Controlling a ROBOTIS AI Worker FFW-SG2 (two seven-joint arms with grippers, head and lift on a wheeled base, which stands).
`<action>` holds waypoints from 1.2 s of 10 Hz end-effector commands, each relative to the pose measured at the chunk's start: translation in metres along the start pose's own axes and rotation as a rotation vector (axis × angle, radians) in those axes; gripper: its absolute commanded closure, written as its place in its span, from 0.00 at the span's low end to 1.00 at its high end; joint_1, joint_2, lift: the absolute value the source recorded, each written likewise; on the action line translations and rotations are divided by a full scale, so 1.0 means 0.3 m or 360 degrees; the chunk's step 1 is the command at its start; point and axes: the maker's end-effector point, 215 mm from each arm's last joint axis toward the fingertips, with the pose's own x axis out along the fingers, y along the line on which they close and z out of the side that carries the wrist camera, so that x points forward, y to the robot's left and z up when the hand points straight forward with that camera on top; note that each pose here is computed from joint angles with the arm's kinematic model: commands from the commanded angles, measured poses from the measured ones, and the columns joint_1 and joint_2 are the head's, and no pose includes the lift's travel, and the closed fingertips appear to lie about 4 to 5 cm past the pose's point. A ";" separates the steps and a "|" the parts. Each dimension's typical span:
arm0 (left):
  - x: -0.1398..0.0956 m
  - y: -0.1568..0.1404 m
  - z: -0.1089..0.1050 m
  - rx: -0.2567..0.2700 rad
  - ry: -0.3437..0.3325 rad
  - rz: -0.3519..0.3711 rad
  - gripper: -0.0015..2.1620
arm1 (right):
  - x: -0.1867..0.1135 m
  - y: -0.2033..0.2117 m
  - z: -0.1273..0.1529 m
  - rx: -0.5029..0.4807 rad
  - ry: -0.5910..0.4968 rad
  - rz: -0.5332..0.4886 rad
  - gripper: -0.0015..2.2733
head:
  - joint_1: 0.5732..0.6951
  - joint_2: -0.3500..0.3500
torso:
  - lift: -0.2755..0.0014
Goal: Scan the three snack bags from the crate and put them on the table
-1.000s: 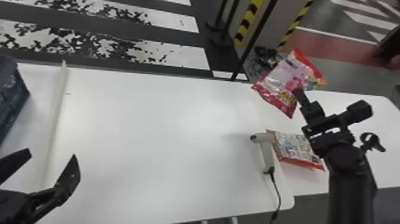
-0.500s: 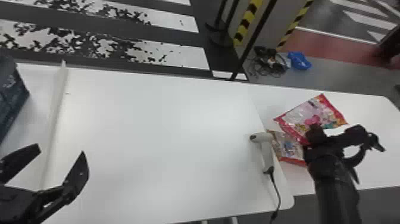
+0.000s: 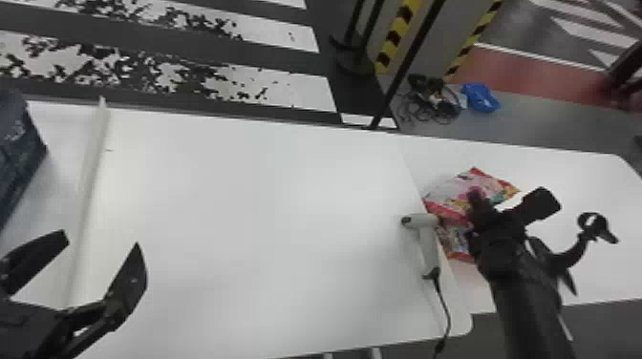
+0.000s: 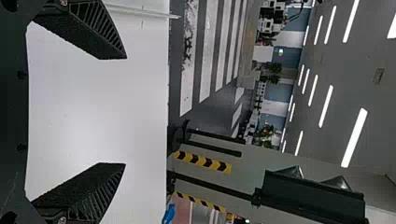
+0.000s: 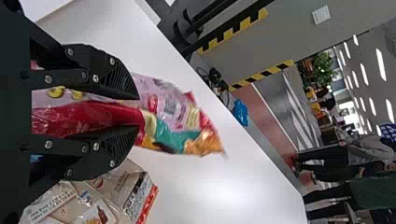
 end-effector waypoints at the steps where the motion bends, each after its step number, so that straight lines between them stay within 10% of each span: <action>1: 0.001 -0.005 -0.002 0.0001 -0.0003 -0.0002 0.02 | -0.024 0.004 -0.032 -0.0052 0.0062 0.0026 0.02 | 1.00 0.00 | 0.66; 4: 0.016 -0.010 -0.009 0.0001 -0.0002 -0.0008 0.02 | -0.246 0.125 0.026 -0.0167 -0.0098 0.0240 0.03 | 1.00 0.00 | 0.66; 8: 0.060 -0.031 -0.012 0.0000 -0.0006 -0.0038 0.02 | -0.699 0.471 -0.174 -0.0405 0.0137 0.0807 0.04 | 1.00 0.00 | 0.66; 12: 0.068 -0.011 -0.020 -0.0009 -0.0001 -0.0027 0.02 | -1.080 0.676 -0.280 -0.0628 -0.0201 0.1170 0.06 | 1.00 0.08 | 0.66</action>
